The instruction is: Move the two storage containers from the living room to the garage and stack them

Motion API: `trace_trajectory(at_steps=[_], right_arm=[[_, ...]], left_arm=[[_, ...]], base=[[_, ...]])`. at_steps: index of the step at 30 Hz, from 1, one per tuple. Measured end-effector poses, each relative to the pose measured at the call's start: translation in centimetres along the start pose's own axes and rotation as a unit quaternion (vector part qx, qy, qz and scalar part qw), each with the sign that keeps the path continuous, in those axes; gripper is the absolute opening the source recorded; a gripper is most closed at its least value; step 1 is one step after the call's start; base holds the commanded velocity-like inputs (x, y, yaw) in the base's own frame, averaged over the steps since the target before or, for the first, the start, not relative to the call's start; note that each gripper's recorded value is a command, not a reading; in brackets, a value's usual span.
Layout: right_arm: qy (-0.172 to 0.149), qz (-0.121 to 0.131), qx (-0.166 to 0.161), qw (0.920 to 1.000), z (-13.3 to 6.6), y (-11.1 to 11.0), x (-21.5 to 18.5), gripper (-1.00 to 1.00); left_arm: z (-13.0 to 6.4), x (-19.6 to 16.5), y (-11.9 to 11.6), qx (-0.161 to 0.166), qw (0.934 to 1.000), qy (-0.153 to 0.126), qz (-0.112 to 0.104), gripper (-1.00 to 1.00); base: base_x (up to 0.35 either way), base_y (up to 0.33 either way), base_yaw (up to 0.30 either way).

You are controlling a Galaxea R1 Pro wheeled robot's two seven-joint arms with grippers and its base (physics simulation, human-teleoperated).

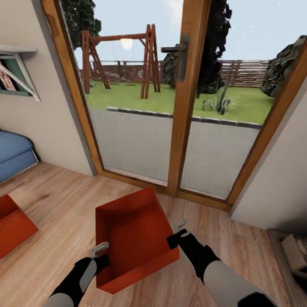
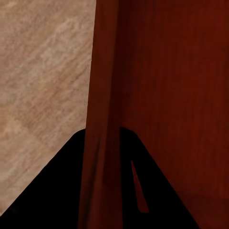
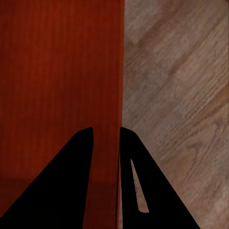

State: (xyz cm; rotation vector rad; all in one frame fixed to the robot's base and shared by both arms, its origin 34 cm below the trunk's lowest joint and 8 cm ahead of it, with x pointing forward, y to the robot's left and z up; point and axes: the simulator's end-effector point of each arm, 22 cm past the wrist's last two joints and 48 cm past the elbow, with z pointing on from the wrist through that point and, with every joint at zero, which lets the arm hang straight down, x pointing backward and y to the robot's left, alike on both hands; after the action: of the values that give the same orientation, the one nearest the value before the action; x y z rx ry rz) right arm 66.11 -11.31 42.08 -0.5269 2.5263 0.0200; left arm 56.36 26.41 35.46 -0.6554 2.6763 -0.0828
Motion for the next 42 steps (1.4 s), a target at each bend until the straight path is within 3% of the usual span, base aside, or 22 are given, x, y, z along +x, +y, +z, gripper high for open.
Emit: trace_trajectory(at_steps=[42], right_arm=[[0.001, 0.001, 0.0, 1.0, 0.01, 0.03, 0.11, -1.0]], left_arm=[[0.01, 0.03, 0.03, 0.0, 1.0, 0.0, 0.001, -1.0]], base=[[0.0, 0.0, 0.291]])
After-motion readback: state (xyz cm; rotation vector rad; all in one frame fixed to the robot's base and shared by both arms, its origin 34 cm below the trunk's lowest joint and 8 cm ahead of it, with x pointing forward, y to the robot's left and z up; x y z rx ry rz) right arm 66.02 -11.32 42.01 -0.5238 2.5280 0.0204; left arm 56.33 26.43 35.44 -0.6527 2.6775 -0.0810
